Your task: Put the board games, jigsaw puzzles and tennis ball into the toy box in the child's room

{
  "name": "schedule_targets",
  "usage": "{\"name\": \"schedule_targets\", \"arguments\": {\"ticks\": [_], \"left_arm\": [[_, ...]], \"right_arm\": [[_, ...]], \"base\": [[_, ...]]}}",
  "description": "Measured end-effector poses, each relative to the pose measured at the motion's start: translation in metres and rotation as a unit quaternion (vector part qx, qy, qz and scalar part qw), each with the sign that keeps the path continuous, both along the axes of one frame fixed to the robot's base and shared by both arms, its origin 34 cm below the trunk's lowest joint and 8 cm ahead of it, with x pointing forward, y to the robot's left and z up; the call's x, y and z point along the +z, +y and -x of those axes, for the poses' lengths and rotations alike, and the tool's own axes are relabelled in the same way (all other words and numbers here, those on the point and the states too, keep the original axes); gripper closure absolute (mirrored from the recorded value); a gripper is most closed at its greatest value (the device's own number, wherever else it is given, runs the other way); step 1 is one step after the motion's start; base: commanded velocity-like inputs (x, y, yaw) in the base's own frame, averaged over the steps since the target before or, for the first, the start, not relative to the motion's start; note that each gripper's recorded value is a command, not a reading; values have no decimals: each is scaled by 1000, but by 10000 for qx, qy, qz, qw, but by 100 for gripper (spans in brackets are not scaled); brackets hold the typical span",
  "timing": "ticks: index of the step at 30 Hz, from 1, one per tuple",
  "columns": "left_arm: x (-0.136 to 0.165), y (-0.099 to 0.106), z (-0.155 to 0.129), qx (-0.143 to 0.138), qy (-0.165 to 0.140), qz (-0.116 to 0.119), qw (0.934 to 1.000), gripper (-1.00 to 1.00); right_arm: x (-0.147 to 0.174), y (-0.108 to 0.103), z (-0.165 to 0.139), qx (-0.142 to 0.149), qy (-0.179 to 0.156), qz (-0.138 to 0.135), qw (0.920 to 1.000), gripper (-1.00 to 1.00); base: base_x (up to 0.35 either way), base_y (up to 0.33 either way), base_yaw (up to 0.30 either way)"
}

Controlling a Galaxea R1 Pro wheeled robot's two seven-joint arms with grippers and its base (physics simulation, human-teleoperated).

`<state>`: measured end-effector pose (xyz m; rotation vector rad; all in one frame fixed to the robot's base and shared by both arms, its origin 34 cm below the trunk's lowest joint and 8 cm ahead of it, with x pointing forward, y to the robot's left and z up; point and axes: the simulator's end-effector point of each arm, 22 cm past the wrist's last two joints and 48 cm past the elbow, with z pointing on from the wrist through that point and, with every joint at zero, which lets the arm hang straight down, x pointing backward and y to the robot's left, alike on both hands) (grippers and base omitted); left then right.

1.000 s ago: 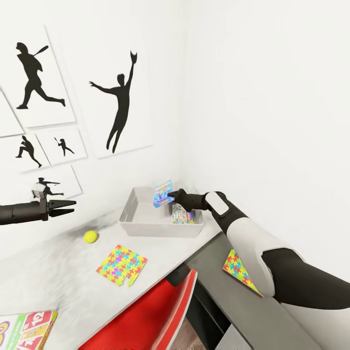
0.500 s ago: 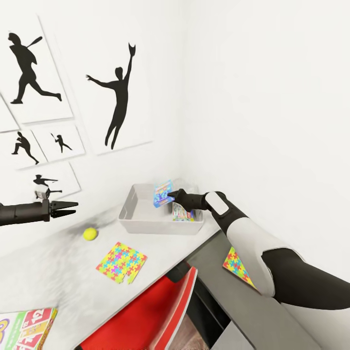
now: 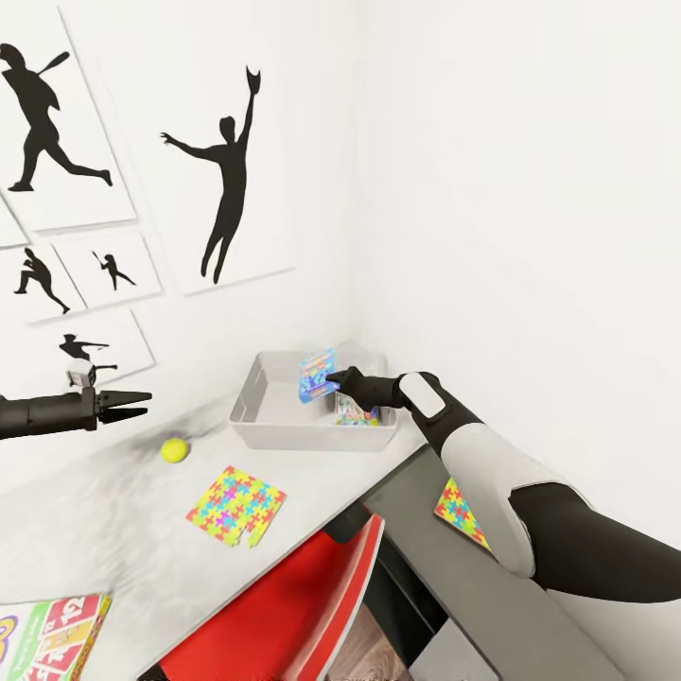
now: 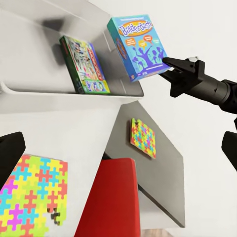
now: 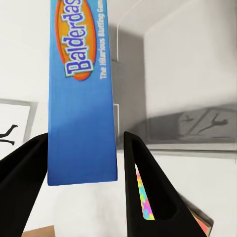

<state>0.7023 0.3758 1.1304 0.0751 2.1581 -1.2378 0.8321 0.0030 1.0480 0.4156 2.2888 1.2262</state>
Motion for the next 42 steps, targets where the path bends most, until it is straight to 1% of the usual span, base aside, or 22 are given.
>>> {"name": "schedule_targets", "arguments": {"ticks": [6, 13, 34, 38, 42], "left_arm": [[-6, 0, -1, -2, 47, 0, 10000, -100], [-13, -1, -2, -6, 108, 0, 9999, -100], [-31, 1, -7, 20, 251, 18, 9997, -100], [-31, 0, -7, 2, 235, 101, 9997, -100], [-24, -4, -9, -24, 143, 306, 9994, -100]], "right_arm": [[-6, 0, -1, -9, 27, -7, 10000, 100], [-12, -2, -6, -93, 12, 4, 10000, 100], [-35, -2, -8, -86, 134, 32, 9999, 100], [-29, -1, -12, -87, 47, 1, 10000, 100], [-28, -1, -15, -75, 0, 4, 10000, 100]], "base": [[0, 0, 0], [0, 0, 0], [0, 0, 0], [0, 0, 0], [0, 0, 0]]}}
